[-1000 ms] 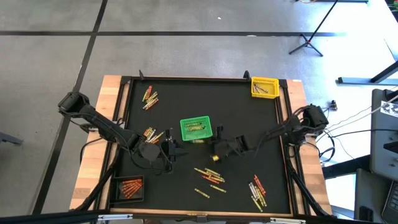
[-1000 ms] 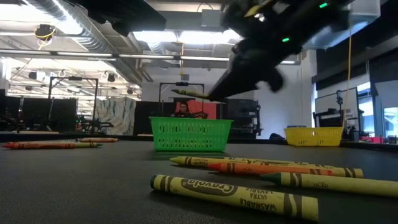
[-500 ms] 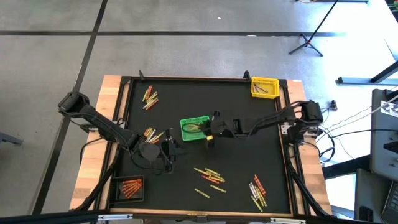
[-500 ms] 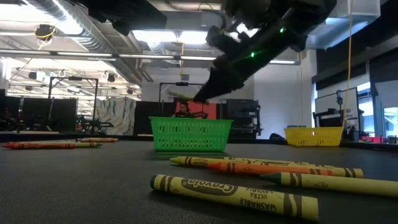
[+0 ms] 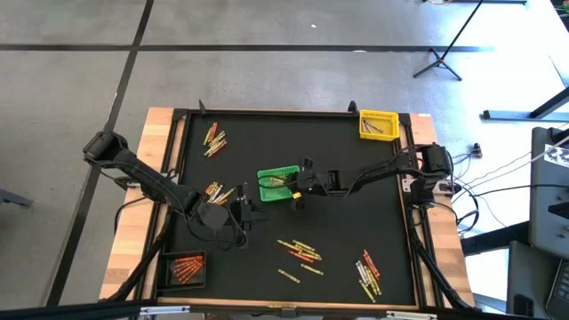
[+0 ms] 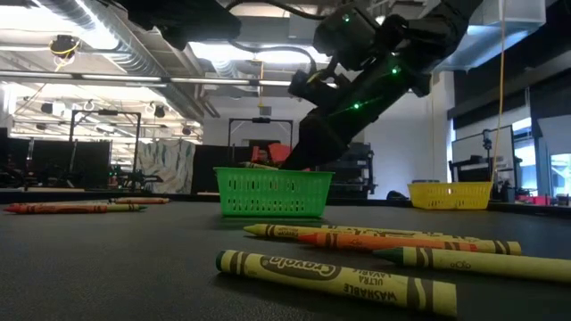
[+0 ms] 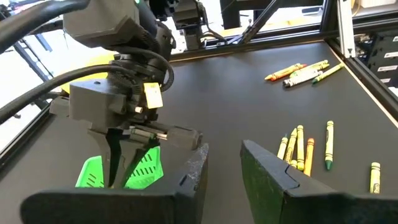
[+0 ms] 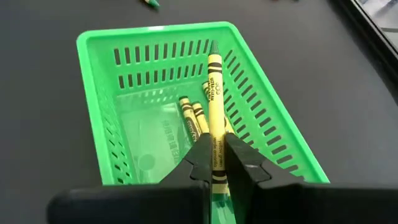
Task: Sort crayons
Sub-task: Put the green crayon into the green bin
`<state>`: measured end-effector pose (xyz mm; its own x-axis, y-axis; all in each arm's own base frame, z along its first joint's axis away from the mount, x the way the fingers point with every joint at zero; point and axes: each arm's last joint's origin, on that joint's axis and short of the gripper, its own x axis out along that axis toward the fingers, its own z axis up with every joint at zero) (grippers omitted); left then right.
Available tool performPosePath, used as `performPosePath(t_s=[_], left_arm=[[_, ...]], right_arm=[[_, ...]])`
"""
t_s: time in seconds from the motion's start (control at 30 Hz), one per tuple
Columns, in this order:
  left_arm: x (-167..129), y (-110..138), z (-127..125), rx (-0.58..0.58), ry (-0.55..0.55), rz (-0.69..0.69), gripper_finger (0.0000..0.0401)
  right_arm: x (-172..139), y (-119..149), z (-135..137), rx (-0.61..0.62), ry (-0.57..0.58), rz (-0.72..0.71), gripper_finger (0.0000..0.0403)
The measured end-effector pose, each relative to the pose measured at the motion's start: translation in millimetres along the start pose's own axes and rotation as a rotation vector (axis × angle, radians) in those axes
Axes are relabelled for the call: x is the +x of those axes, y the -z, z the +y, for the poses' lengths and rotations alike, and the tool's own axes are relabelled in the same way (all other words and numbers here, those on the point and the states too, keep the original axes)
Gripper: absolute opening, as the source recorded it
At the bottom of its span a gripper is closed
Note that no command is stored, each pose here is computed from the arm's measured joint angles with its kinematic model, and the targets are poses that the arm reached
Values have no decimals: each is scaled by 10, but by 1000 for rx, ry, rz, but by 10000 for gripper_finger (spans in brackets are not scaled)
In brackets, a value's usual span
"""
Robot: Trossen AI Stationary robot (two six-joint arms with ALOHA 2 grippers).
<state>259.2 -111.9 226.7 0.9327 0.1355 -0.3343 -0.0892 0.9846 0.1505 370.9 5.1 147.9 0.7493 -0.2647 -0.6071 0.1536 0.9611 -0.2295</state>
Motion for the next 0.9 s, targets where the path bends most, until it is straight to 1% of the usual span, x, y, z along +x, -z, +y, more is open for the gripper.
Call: performPosePath(t_s=[0.1, 0.17, 0.23, 0.37, 0.43, 0.53, 0.7, 0.9], left_arm=[[0, 0, 0, 0, 0, 0, 80], [0, -1, 0, 0, 0, -1, 80], [0, -1, 0, 0, 0, -1, 80], [0, 0, -2, 0, 6, 0, 80], [-1, 0, -3, 0, 7, 0, 80], [-1, -1, -3, 0, 7, 0, 80], [-1, -1, -3, 0, 8, 0, 80], [-1, 2, -3, 0, 8, 1, 80]], right_arm=[[-1, -4, -4, 38, 25, -3, 25], [-1, -2, -6, 57, 31, 0, 32], [-1, 7, -5, 55, 32, 7, 49], [-2, 0, -2, 57, 31, 1, 98], [-2, 5, -2, 39, 31, 7, 120], [-21, -10, -7, 24, 31, 3, 141], [-225, -141, 52, 16, -1, -40, 144], [-651, -308, 343, -36, -99, -108, 131]])
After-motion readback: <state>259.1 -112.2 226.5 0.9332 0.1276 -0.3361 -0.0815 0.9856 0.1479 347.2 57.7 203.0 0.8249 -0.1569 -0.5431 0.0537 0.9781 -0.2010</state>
